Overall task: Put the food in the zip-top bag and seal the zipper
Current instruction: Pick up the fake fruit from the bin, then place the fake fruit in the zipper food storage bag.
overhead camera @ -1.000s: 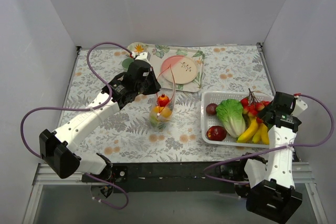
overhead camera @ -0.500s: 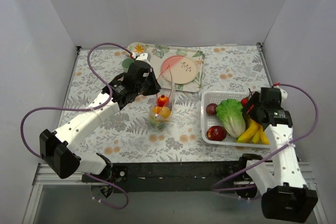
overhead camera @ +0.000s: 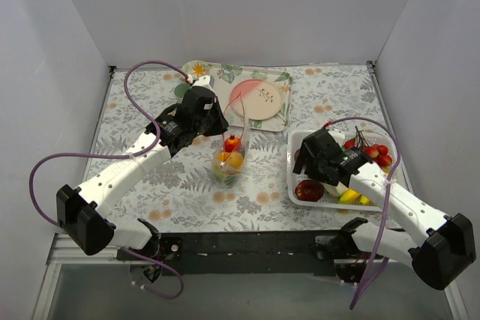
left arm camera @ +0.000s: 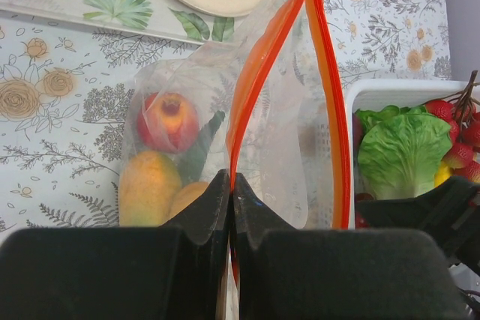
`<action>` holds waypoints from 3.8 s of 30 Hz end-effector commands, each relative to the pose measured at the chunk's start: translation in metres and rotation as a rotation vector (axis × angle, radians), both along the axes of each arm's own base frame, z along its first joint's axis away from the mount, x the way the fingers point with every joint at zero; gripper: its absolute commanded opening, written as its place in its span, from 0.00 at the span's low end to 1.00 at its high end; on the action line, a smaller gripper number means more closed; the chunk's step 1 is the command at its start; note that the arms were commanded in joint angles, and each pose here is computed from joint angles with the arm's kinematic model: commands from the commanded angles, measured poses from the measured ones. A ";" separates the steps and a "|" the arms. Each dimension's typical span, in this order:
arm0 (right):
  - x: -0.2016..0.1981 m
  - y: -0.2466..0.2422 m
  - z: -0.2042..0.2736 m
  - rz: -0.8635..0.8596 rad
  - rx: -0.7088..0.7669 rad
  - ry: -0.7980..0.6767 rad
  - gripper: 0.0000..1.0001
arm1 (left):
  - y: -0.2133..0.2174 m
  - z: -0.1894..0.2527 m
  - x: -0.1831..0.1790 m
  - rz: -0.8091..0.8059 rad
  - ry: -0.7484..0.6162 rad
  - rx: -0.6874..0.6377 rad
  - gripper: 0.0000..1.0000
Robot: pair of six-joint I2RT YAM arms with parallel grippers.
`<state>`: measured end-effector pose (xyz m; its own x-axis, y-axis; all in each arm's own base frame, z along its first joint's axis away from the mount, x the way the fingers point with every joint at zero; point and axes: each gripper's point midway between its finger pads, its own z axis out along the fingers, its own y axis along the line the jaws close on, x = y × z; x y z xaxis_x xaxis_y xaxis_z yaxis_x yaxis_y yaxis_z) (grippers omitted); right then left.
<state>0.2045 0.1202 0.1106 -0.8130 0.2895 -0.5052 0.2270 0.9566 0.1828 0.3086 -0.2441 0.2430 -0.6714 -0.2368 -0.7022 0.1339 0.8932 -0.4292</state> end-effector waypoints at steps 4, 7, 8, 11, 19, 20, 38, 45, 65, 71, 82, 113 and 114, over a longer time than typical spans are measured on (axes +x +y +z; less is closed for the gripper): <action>-0.022 -0.021 -0.016 -0.175 0.000 0.030 0.99 | 0.009 0.013 0.001 0.032 -0.036 -0.010 0.00; -0.021 -0.014 -0.018 -0.175 0.057 0.013 0.98 | 0.007 0.010 0.001 0.029 -0.027 -0.012 0.00; -0.018 -0.008 -0.021 -0.168 0.080 0.013 0.98 | 0.007 0.010 0.001 0.029 -0.026 -0.014 0.00; -0.028 -0.001 -0.039 -0.165 0.077 0.114 0.98 | 0.006 0.010 0.002 0.027 -0.023 -0.012 0.00; -0.036 -0.008 -0.062 -0.201 0.014 0.212 0.98 | 0.007 0.010 0.004 0.041 -0.024 -0.008 0.00; -0.036 -0.008 -0.062 -0.202 0.020 0.207 0.97 | 0.007 0.011 0.004 0.040 -0.026 -0.010 0.00; 0.009 0.016 0.046 -0.016 0.144 -0.084 0.07 | -0.005 0.006 0.005 0.026 -0.001 -0.062 0.00; 0.040 0.057 0.112 0.151 0.272 -0.250 0.04 | -0.021 -0.008 0.006 0.005 0.040 -0.121 0.00; 0.103 0.192 0.250 0.396 0.480 -0.506 0.03 | -0.028 -0.002 0.017 0.039 0.030 -0.158 0.00; 0.107 0.205 0.210 0.402 0.450 -0.424 0.04 | -0.024 0.010 0.019 0.052 0.006 -0.156 0.00; 0.110 0.182 0.153 0.343 0.272 -0.320 0.19 | -0.018 0.020 0.016 0.064 -0.013 -0.158 0.00; 0.110 0.189 0.202 0.464 0.298 -0.445 0.99 | -0.009 0.032 0.025 0.083 -0.056 -0.087 0.00; 0.109 0.190 0.200 0.469 0.301 -0.440 0.98 | -0.008 0.031 0.025 0.085 -0.057 -0.086 0.00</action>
<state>0.3120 0.3067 0.2736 -0.6860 0.1042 -0.7201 -0.2977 0.8629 0.4085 0.3291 -0.2593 0.2532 -0.6489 -0.3358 -0.6828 0.0802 0.8622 -0.5002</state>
